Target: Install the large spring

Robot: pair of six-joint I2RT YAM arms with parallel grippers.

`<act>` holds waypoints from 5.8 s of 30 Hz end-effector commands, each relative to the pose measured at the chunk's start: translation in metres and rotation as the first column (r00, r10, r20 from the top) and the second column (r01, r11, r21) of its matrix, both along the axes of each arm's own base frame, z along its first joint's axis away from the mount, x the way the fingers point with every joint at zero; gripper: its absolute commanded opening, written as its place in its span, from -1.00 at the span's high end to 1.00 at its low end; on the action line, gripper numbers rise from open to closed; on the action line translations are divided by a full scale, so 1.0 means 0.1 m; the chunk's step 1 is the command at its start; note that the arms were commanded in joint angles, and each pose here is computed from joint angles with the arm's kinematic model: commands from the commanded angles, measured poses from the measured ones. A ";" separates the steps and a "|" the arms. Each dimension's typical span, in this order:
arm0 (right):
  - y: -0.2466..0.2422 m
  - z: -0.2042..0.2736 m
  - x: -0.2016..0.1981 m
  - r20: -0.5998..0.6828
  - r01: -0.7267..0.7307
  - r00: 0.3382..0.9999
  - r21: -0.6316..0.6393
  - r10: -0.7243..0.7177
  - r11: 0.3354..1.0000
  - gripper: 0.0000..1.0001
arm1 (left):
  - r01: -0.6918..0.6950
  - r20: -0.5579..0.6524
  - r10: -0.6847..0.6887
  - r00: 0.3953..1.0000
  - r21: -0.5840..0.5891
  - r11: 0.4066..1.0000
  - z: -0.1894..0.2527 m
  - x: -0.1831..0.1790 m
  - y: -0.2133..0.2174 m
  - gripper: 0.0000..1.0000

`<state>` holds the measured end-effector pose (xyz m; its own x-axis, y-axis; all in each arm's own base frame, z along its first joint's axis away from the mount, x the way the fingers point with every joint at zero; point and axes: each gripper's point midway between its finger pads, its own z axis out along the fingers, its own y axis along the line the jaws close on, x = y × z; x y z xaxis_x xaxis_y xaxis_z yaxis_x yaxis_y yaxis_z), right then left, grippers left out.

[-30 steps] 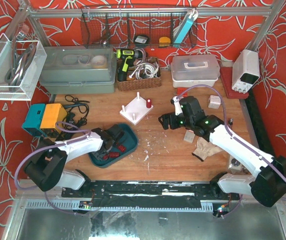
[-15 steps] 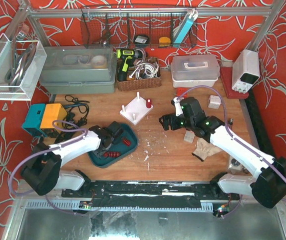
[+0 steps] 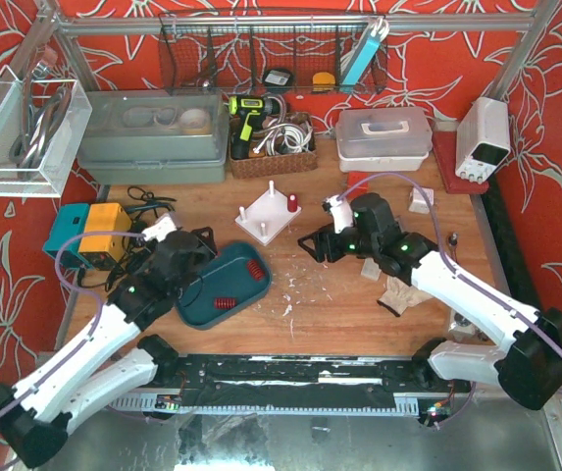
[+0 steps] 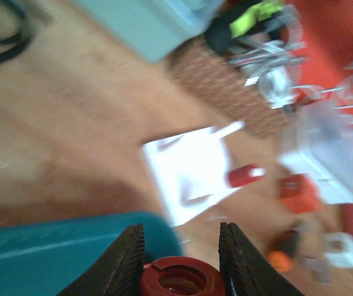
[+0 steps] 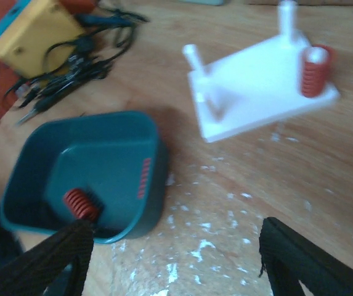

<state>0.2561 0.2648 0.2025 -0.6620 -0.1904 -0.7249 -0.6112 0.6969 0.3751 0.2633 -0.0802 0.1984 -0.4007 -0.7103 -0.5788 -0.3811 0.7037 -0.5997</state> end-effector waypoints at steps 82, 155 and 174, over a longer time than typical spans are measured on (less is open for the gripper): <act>1.17 0.44 -0.75 0.724 -0.366 0.589 -0.155 0.358 0.917 1.00 | 0.882 0.172 -0.882 0.439 0.104 0.459 0.78 -0.63 -1.37 -0.07; -0.94 -0.03 0.15 0.558 0.543 0.731 -0.127 -0.393 0.830 -0.98 | 0.555 -0.231 -0.510 0.828 0.461 0.692 -0.55 2.67 -1.27 1.00; -0.95 -0.04 0.17 0.553 0.545 0.732 -0.127 -0.397 0.829 -0.98 | 0.564 -0.329 -0.459 0.825 0.506 0.652 -0.78 2.69 -1.15 1.00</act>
<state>0.2707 0.1713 0.1966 -0.2994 -0.1947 -0.9340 -0.2305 0.9647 -0.1272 0.5377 -0.2052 0.1367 -0.6830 0.0223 -0.7301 0.1059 0.9920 -0.0687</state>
